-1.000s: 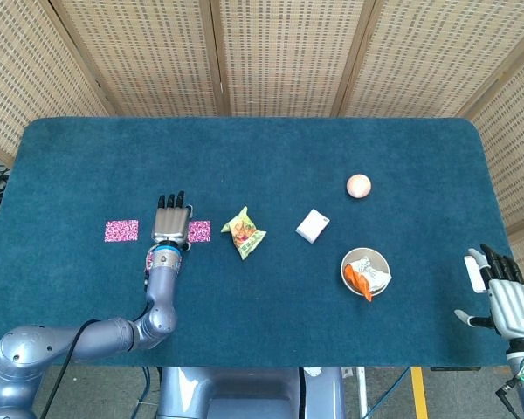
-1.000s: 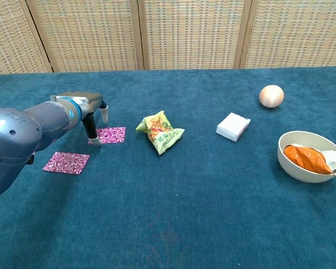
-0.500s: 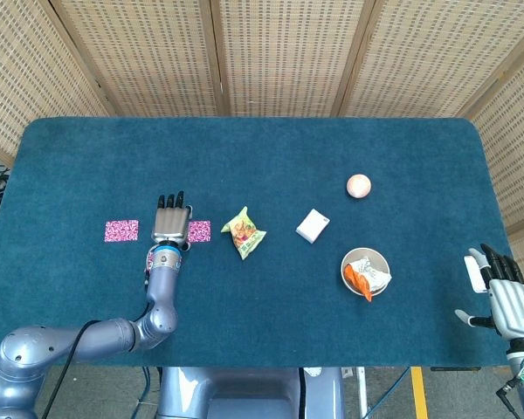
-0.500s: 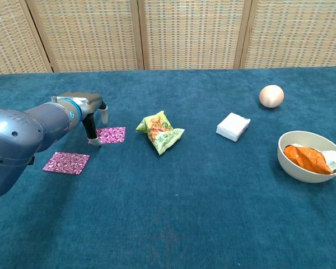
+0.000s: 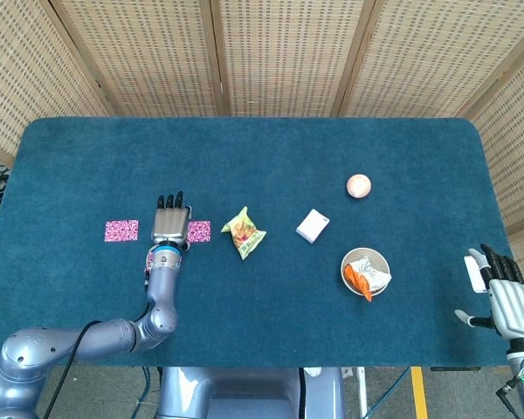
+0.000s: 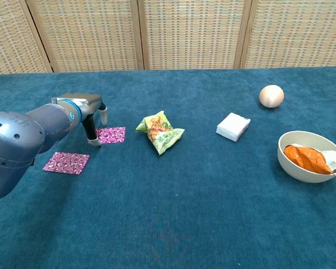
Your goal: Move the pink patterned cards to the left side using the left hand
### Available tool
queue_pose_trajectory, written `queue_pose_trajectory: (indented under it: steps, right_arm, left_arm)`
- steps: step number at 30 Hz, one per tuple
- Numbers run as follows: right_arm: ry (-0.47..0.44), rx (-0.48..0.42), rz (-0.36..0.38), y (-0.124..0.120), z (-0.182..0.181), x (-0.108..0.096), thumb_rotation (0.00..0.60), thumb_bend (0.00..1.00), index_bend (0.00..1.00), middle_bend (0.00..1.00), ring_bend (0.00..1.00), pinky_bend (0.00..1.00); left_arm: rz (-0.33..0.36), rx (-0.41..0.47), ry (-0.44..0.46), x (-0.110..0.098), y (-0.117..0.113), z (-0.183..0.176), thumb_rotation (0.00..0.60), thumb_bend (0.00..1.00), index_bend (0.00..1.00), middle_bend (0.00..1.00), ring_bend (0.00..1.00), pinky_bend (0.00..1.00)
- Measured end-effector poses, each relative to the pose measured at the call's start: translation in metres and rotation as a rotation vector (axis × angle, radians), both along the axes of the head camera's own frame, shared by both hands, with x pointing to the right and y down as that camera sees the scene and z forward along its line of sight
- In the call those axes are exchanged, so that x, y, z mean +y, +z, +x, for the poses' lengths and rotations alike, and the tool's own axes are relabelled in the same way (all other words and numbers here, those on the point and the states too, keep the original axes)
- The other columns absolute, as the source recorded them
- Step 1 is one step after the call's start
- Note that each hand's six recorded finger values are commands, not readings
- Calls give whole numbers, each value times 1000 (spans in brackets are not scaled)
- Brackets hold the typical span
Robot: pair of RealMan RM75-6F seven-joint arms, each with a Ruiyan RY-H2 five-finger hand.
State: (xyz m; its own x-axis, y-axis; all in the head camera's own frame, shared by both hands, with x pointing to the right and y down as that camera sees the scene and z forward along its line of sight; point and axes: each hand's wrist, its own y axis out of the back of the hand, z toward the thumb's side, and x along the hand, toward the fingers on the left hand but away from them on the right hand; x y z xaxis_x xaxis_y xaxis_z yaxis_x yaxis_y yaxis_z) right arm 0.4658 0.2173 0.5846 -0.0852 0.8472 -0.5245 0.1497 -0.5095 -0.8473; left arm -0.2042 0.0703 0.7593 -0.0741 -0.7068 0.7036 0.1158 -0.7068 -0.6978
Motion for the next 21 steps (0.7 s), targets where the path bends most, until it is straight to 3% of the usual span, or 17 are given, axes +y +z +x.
queue_pose_trajectory:
  steps: [21]
  right_arm:
    - [4,-2,2,-1,1,0,600,131,0,0,0,0]
  left_arm:
    - [-11,-8,5,4,4,2,600,232,344,0,0,0]
